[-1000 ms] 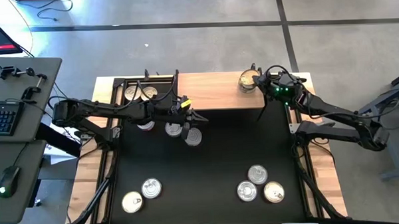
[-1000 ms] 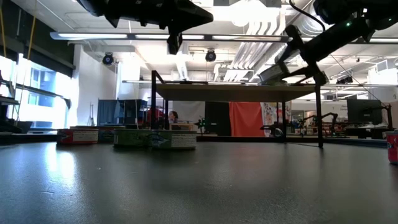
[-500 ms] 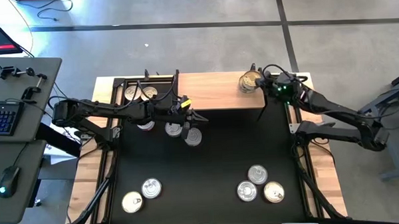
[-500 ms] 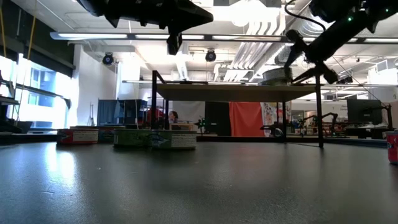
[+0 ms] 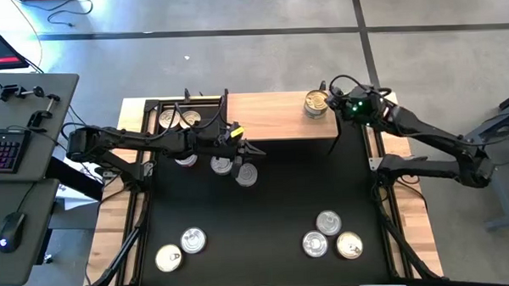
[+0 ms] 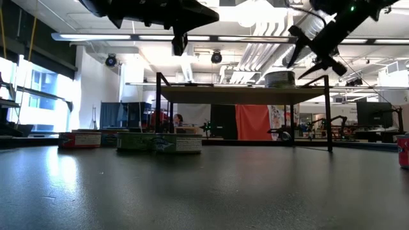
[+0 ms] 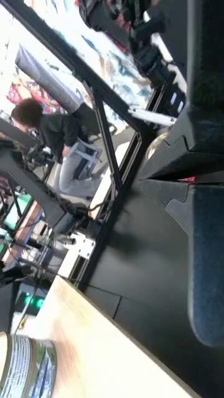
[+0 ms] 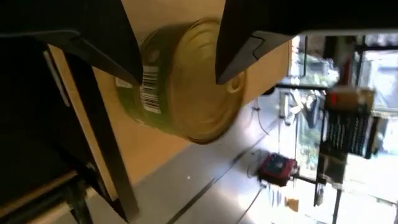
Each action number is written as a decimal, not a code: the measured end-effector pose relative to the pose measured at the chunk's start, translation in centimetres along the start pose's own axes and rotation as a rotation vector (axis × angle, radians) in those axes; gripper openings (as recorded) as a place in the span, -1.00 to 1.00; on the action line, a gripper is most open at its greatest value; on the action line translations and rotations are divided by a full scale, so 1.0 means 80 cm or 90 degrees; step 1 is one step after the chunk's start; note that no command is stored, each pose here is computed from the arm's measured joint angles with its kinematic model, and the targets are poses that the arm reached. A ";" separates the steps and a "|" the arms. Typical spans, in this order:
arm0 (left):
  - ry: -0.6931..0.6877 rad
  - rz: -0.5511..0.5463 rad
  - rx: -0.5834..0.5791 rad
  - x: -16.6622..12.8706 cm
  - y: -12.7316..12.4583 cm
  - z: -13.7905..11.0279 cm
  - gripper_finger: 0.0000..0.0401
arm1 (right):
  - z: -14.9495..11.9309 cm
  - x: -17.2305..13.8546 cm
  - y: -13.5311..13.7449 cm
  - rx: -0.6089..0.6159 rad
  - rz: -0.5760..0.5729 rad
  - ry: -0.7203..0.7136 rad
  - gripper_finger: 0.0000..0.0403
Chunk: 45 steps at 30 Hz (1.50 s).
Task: Stack canned seafood by type on shelf
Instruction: Put the green tuna can on the shelf
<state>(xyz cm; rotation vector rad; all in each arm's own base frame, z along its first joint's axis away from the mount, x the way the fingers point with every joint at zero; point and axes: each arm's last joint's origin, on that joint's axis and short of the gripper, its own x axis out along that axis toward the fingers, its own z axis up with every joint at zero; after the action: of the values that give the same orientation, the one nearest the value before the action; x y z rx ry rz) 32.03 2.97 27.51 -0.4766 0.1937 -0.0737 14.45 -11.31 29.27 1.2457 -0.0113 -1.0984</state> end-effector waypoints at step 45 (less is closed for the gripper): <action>0.370 0.387 0.046 -0.137 -0.041 -0.057 -1.00 | -0.166 -0.067 0.172 -0.404 0.196 0.208 -0.98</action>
<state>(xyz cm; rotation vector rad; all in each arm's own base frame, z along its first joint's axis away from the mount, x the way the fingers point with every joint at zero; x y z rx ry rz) 20.28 -0.71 26.87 -0.2979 0.8936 0.3797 27.87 0.87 37.32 0.7962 0.3576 -0.5518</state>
